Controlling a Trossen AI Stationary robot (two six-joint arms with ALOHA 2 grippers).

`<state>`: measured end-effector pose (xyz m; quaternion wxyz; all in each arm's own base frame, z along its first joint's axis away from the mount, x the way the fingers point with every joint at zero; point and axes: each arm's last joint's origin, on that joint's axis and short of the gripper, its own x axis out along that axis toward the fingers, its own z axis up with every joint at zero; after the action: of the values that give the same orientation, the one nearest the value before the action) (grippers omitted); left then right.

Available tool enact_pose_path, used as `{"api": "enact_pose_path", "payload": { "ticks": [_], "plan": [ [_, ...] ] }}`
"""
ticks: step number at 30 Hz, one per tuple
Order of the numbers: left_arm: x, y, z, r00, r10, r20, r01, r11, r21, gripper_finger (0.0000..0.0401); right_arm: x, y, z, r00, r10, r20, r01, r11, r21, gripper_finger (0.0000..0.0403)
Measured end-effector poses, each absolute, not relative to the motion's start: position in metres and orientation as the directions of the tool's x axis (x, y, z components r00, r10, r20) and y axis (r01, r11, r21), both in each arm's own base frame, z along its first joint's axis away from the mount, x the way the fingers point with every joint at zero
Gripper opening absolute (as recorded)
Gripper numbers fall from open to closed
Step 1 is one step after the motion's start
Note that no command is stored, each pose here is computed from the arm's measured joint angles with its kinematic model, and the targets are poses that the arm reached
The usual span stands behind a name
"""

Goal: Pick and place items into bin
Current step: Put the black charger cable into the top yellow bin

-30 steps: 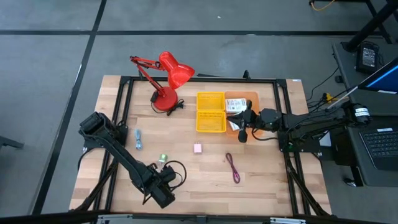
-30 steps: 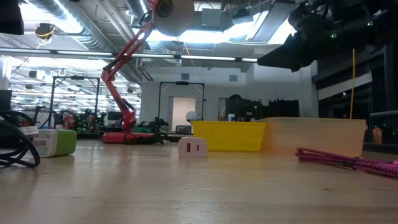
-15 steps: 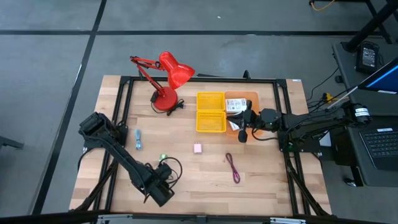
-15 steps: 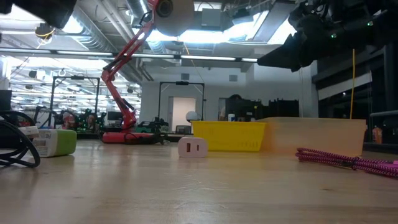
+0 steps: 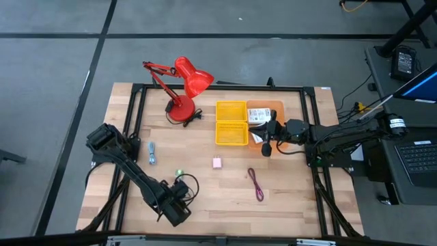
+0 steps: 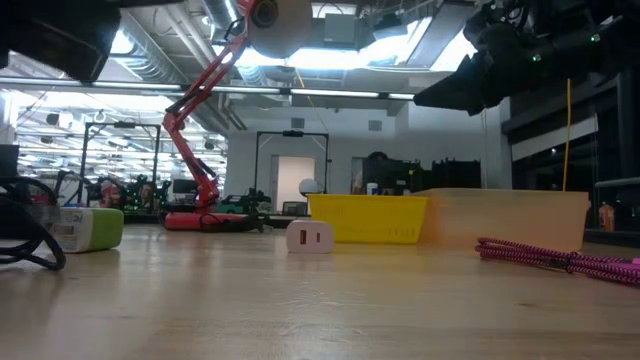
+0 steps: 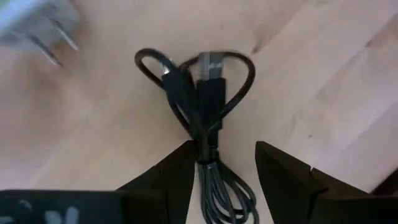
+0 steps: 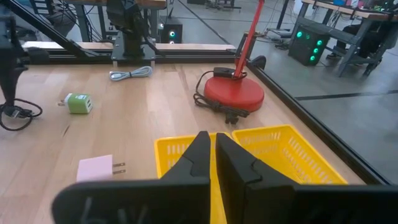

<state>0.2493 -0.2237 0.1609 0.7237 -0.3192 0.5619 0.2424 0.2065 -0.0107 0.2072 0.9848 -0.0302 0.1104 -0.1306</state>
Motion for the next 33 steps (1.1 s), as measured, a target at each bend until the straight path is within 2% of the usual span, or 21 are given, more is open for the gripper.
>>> {"api": "enact_pose_path", "payload": {
  "ticks": [9,18,23,33],
  "plan": [
    [0.244,-0.224,0.141,0.127,-0.055,-0.99,-0.705,0.697,-0.129,0.0137,0.206,-0.011,0.207,0.941,-0.264,-0.213,0.251,0.964,-0.089,0.001],
    [0.243,-0.222,0.141,0.114,-0.055,-0.992,-0.659,0.743,-0.117,0.0044,0.206,-0.011,0.207,0.94,-0.265,-0.215,0.25,0.964,-0.093,0.0009],
    [0.243,-0.223,0.142,0.113,-0.061,-0.992,-0.657,0.744,-0.12,0.0044,0.206,-0.011,0.207,0.94,-0.265,-0.215,0.25,0.964,-0.093,0.0009],
    [0.254,-0.233,0.159,0.147,-0.106,-0.984,-0.557,0.813,-0.17,0.0043,0.206,-0.011,0.207,0.94,-0.265,-0.217,0.25,0.964,-0.094,0.0009]
  ]
}}
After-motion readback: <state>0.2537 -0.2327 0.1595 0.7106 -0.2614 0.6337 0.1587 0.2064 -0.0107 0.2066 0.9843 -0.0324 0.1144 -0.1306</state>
